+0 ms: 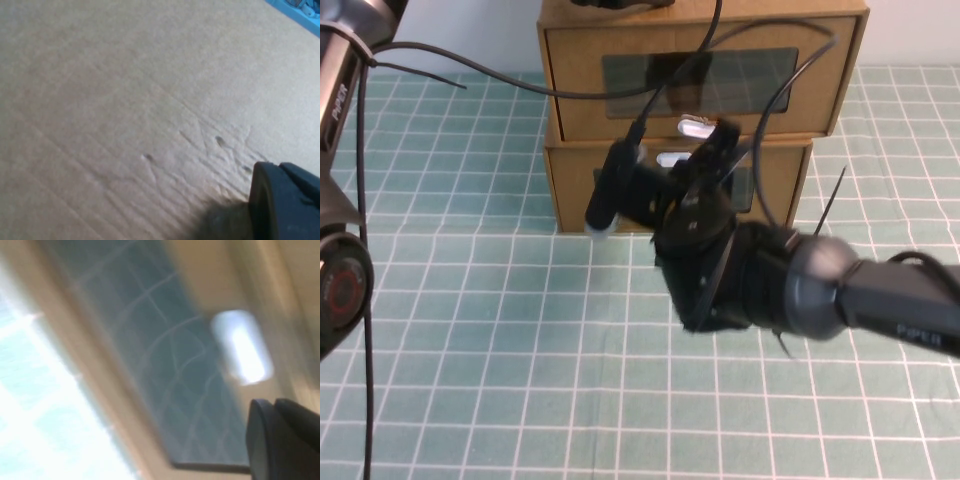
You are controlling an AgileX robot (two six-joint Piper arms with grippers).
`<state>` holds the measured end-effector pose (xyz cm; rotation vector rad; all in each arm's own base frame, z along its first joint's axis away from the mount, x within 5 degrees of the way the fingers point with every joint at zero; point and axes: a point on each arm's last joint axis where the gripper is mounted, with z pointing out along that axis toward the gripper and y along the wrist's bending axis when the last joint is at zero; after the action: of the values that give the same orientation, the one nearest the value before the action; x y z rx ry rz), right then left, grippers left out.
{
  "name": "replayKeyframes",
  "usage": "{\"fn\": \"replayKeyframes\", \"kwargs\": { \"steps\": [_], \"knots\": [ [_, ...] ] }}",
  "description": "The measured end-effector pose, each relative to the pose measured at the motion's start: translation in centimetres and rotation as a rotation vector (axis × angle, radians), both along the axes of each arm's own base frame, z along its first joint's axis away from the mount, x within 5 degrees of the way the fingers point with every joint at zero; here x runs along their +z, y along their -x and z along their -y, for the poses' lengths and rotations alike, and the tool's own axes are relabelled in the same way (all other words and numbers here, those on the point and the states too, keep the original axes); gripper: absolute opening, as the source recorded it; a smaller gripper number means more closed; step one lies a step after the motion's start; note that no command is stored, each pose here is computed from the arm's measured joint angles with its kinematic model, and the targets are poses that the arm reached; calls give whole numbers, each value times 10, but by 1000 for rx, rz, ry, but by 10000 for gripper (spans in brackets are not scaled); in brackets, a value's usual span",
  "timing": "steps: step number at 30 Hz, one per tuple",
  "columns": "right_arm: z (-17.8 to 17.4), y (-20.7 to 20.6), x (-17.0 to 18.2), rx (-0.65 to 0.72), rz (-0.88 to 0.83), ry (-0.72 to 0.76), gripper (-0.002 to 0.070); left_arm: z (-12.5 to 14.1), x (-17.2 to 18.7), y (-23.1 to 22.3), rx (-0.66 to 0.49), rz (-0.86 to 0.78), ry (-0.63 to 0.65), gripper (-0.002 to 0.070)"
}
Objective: Open the shoe box
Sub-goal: 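Pull the top drawer of the cardboard box fully open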
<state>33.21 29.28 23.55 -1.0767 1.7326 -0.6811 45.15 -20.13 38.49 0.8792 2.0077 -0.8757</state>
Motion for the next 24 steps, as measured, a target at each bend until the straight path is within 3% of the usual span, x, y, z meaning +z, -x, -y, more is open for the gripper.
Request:
{"fn": "replayKeyframes", "kwargs": {
  "steps": [5,11,14,20,24],
  "knots": [
    [0,13,-10,13,-29,28,-11,0,0,0,1,-1,0,-6],
    [9,7,4,-28,110,145,6,0,0,0,1,-1,0,-6],
    [13,1,11,-4,127,133,62,0,0,0,1,-1,0,-6],
    [23,-10,12,1,115,121,258,0,0,0,1,-1,0,-6],
    [24,-14,10,30,99,107,293,0,0,0,1,-1,0,-6]
  ]
}}
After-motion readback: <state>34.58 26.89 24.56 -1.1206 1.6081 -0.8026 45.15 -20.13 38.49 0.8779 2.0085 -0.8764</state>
